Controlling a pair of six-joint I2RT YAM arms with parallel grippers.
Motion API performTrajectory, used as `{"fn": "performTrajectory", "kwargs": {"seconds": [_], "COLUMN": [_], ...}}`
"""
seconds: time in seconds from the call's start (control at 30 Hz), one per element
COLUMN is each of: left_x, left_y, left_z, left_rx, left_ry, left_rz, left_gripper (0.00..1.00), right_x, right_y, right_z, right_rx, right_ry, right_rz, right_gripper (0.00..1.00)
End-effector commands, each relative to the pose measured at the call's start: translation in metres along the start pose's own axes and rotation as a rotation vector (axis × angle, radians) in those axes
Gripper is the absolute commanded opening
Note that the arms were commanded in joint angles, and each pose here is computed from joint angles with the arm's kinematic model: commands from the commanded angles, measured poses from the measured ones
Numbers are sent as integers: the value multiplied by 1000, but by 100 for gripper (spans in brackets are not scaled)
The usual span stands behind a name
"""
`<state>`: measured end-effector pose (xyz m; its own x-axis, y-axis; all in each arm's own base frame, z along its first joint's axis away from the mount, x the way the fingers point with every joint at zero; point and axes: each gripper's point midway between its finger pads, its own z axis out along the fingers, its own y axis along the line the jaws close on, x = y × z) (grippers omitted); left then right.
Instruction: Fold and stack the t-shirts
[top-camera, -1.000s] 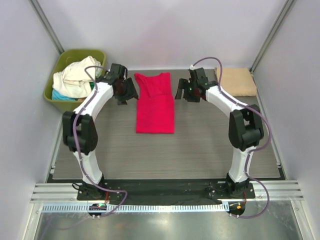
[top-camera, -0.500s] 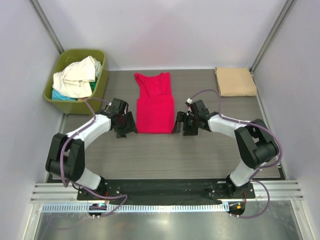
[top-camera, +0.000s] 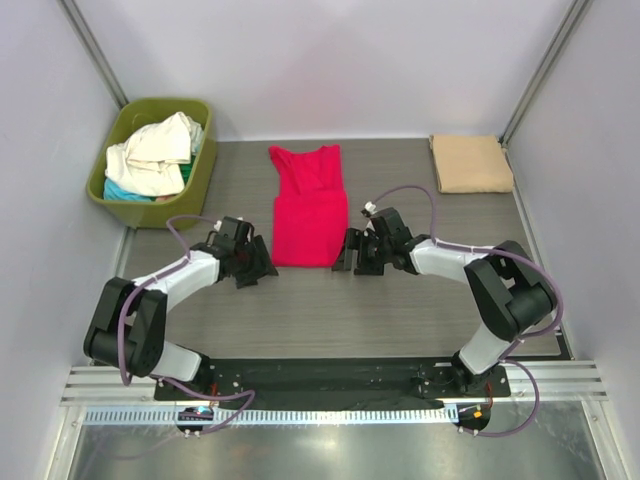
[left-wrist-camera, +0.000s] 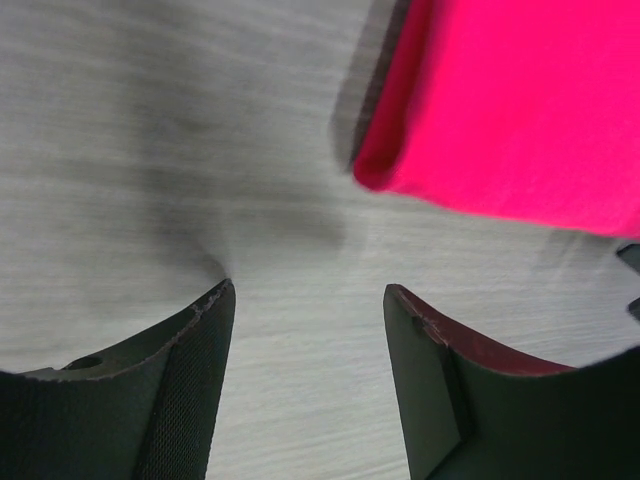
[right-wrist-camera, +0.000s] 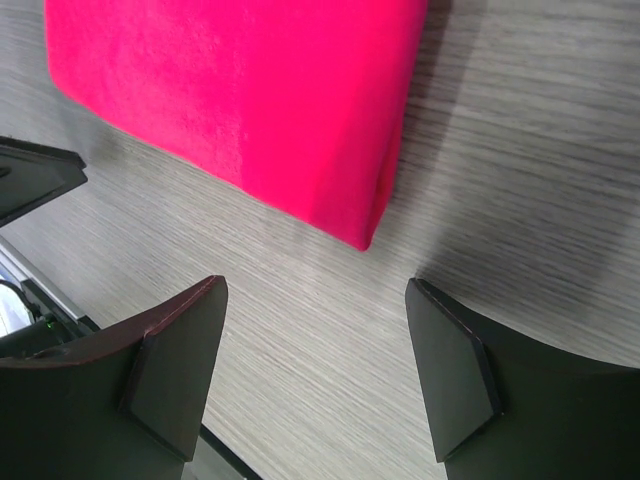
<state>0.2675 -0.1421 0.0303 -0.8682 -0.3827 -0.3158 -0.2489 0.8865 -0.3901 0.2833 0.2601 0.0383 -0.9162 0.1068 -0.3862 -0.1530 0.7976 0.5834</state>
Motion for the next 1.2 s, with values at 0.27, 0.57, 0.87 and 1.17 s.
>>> {"fn": "performTrajectory", "kwargs": {"seconds": [0.27, 0.57, 0.87, 1.17], "left_x": [-42, -34, -30, -23], "left_y": [-37, -31, -26, -28], "left_z": [24, 38, 43, 31], "left_rx": [91, 88, 84, 124], "left_ry": [-95, -72, -72, -78], "left_rz": [-35, -49, -48, -49], "left_gripper": [66, 47, 8, 0], "right_x": [-20, -17, -10, 2], "right_y": [-16, -27, -30, -35], "right_z": [35, 39, 40, 26], "right_rx": [67, 83, 82, 97], "right_ry": [-25, -14, -3, -6], "right_rz": [3, 18, 38, 46], "right_gripper": [72, 56, 37, 12]}}
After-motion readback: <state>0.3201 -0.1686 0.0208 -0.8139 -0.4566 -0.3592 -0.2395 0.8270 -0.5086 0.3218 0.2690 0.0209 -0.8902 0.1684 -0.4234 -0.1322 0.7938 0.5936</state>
